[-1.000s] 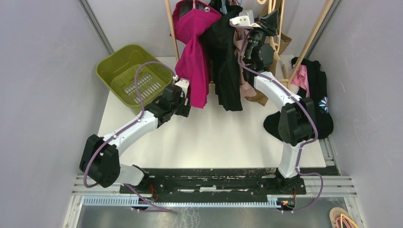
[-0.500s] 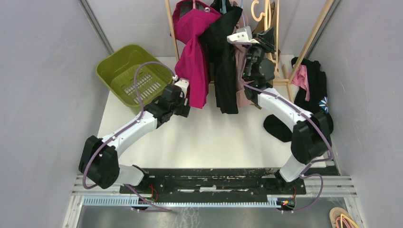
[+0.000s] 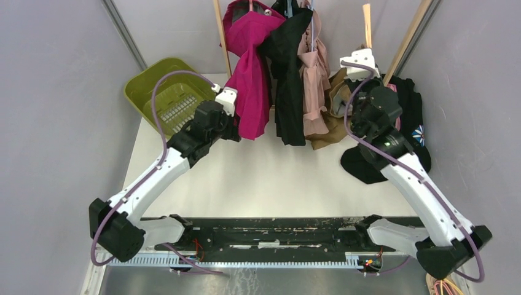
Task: Remove the skirt from the hanger
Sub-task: Pick up the hanger from the clothesline.
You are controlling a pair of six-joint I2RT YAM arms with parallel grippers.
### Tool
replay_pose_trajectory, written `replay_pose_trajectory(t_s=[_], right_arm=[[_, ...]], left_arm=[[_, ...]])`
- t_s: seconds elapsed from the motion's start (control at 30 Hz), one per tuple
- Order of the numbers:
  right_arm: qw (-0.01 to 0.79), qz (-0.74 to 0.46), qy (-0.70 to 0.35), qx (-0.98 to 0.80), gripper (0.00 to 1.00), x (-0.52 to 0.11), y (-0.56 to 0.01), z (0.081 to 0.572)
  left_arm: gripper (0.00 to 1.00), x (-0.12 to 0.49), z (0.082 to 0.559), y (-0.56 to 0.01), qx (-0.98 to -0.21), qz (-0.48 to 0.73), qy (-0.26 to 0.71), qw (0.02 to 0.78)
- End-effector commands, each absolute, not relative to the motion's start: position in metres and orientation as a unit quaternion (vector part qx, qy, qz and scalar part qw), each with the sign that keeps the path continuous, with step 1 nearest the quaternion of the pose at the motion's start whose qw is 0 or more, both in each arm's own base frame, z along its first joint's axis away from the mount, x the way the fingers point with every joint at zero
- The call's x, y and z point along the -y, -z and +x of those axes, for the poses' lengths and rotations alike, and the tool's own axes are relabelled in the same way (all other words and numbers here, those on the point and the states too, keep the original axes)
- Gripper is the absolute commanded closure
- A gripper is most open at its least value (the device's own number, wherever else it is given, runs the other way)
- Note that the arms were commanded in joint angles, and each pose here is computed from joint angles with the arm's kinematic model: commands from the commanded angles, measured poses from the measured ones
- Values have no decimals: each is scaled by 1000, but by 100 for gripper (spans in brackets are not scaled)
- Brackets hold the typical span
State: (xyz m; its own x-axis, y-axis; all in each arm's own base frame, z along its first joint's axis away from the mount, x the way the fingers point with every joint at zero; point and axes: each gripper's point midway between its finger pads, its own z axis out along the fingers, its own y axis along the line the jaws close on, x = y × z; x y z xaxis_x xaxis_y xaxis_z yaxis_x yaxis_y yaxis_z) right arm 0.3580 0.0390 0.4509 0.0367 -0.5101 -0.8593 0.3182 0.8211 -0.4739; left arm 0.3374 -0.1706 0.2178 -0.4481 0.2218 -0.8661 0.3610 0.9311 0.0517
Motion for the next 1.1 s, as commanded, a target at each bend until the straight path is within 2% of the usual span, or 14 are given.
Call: replay_pose_trajectory(t_s=[0.0, 0.43, 0.7, 0.87, 1.07], right_arm=[[707, -77, 179, -680, 99, -44, -459, 320], [762, -108, 17, -638, 99, -54, -539, 241], [757, -159, -76, -629, 99, -78, -549, 211], [744, -186, -132, -628, 99, -98, -548, 202], [742, -205, -164, -617, 99, -106, -553, 187]], left_arm=[[18, 176, 336, -281, -803, 189, 95, 557], [17, 243, 314, -366, -724, 276, 219, 594], [11, 308, 279, -446, -629, 342, 325, 617], [8, 335, 271, -440, -619, 362, 365, 594], [4, 331, 261, -418, -635, 377, 351, 576]])
